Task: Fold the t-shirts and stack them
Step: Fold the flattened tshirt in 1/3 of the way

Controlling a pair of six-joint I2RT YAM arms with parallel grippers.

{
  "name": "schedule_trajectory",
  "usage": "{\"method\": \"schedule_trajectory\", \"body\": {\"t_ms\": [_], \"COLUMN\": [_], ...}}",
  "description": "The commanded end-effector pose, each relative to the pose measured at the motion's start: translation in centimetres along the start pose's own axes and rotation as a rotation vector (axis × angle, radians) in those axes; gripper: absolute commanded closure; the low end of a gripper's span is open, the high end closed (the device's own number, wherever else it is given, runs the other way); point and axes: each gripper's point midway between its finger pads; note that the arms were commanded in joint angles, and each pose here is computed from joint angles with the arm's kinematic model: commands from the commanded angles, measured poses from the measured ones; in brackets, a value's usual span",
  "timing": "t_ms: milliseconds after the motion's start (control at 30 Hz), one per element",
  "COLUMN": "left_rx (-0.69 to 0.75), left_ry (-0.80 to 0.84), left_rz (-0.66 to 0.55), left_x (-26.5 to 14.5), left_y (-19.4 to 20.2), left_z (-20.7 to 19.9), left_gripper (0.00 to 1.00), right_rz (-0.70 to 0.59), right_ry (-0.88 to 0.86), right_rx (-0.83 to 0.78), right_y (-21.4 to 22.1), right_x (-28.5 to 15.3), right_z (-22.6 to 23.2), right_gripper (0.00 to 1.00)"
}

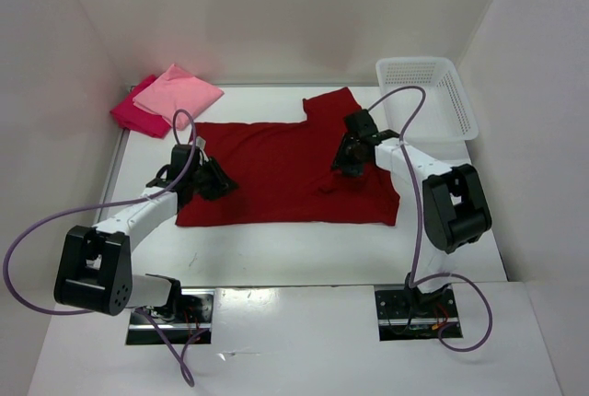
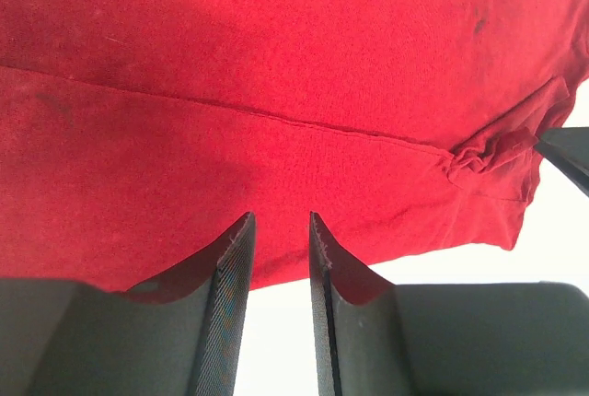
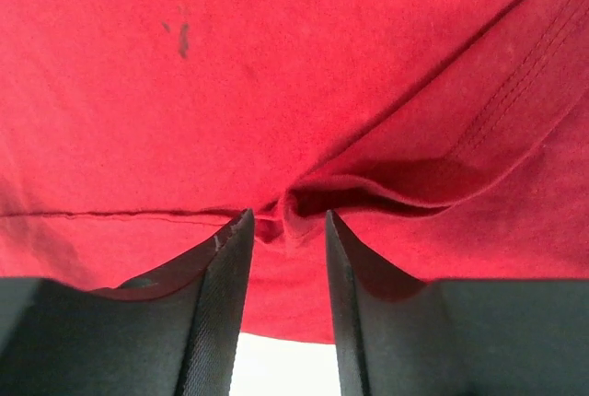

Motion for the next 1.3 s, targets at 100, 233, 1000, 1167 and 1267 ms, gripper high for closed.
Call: {"method": "schedule_trajectory", "body": {"t_ms": [100,233,1000,1167,1267], "left_rx": [0.012,0.01,0.003,0.004,-0.005], "left_ry": [0.035,0.028,0.036,0.037,0.039], "left_rz": [-0.01,-0.004,-0.01,-0.011,-0.012], "left_x": [0.1,0.2,0.5,0.3,0.0], "left_y": [-0.4,-0.1,-0.2,-0.2,-0.1], "left_z": [-0.5,-0.2,-0.2,-0.3,-0.4], "left_gripper": [0.62,0.62,0.6,0.6,0.6], "right_rz": [0.006,0.019,-0.028,0.001,0.005], "right_ry": [0.04,0.041,0.019,0.021,0.008], "right_rx": [-0.022,-0.039,-0.196,-0.277,-0.298], "right_y": [-0.5,-0.2,-5.5,-5.1,-4.5], "right_x": [0.5,0.6,3.6,5.7,5.9], "right_z": [0.0,0.2,5.2,7.0,8.1], "right_gripper": [0.61,0.65,1.0,0.95,0.64]}}
Point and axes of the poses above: each gripper's point midway between its finger pads, its own x axis out along the fingers, its own z axis along the line the jaws close on, y = z × x, and after that the axes turned 13 degrees about -x, right-handed
